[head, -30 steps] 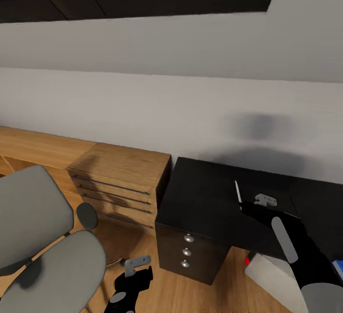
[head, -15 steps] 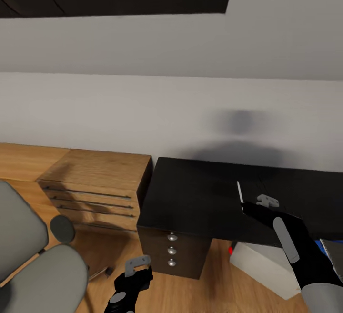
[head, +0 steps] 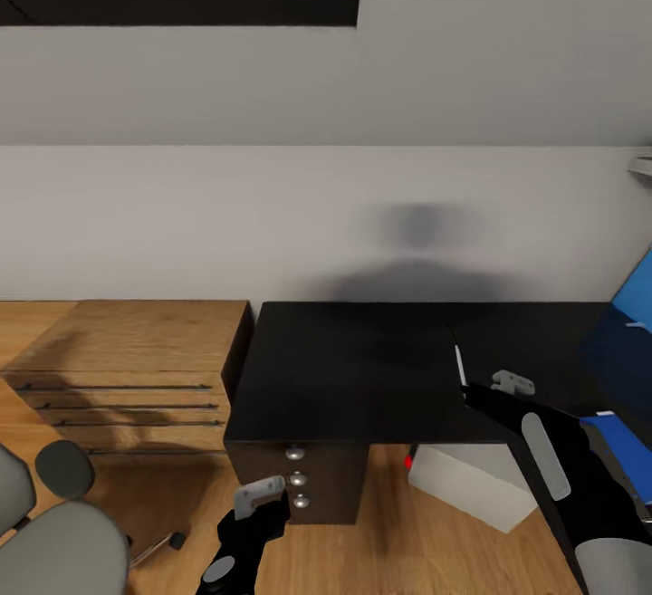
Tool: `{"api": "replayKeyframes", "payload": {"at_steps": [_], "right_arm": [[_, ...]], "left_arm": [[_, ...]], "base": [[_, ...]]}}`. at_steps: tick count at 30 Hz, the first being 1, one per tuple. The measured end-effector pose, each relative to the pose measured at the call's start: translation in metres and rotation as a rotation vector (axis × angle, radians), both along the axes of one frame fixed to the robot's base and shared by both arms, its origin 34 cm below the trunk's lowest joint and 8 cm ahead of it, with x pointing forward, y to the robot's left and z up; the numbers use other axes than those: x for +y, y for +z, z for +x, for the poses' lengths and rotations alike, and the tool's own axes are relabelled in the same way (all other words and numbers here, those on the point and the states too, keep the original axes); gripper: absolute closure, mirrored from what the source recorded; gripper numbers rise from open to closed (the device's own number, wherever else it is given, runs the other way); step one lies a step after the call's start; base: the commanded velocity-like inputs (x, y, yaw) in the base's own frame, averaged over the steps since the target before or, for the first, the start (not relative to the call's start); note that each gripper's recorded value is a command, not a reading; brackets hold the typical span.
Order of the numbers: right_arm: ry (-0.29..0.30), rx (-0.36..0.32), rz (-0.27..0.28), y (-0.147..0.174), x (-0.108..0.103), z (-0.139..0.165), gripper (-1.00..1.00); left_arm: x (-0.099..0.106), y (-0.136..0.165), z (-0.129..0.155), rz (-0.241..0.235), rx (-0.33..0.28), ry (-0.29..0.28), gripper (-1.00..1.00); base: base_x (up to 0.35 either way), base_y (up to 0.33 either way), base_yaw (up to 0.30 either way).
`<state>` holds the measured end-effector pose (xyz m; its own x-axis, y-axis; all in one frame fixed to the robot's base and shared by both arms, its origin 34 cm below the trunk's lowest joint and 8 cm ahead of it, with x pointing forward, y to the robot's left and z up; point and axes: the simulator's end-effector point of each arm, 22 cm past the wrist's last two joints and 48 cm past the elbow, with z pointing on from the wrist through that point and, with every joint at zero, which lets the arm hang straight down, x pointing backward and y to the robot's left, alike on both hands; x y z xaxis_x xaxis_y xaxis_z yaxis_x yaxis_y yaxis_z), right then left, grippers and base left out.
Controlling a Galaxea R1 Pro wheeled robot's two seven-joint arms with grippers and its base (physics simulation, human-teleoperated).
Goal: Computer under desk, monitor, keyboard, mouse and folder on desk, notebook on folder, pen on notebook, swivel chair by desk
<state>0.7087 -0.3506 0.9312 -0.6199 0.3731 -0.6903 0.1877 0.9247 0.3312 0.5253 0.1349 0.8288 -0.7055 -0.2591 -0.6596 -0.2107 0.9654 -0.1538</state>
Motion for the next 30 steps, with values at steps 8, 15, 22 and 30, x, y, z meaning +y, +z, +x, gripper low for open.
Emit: {"api": "replayKeyframes", "payload": {"at_steps": [8,15,22,30], "right_arm": [[-0.032,-0.003,-0.007,0.002,-0.011,0.000,1.00],[-0.033,-0.006,-0.008,0.003,-0.012,0.000,1.00],[-0.035,-0.004,-0.007,0.003,-0.012,-0.001,1.00],[-0.045,0.002,-0.021,0.002,-0.016,-0.002,1.00]], "left_arm": [[-0.017,0.041,-0.037,0.053,-0.047,-0.065,-1.00],[-0.015,0.044,-0.040,0.056,-0.054,-0.058,-1.00],[-0.015,0.044,-0.040,0.057,-0.056,-0.056,-1.00],[-0.014,0.045,-0.040,0.059,-0.059,-0.056,-1.00]], "base": [[0.000,0.000,-0.295],[0.000,0.000,-0.295],[0.000,0.000,-0.295],[0.000,0.000,-0.295]]}}
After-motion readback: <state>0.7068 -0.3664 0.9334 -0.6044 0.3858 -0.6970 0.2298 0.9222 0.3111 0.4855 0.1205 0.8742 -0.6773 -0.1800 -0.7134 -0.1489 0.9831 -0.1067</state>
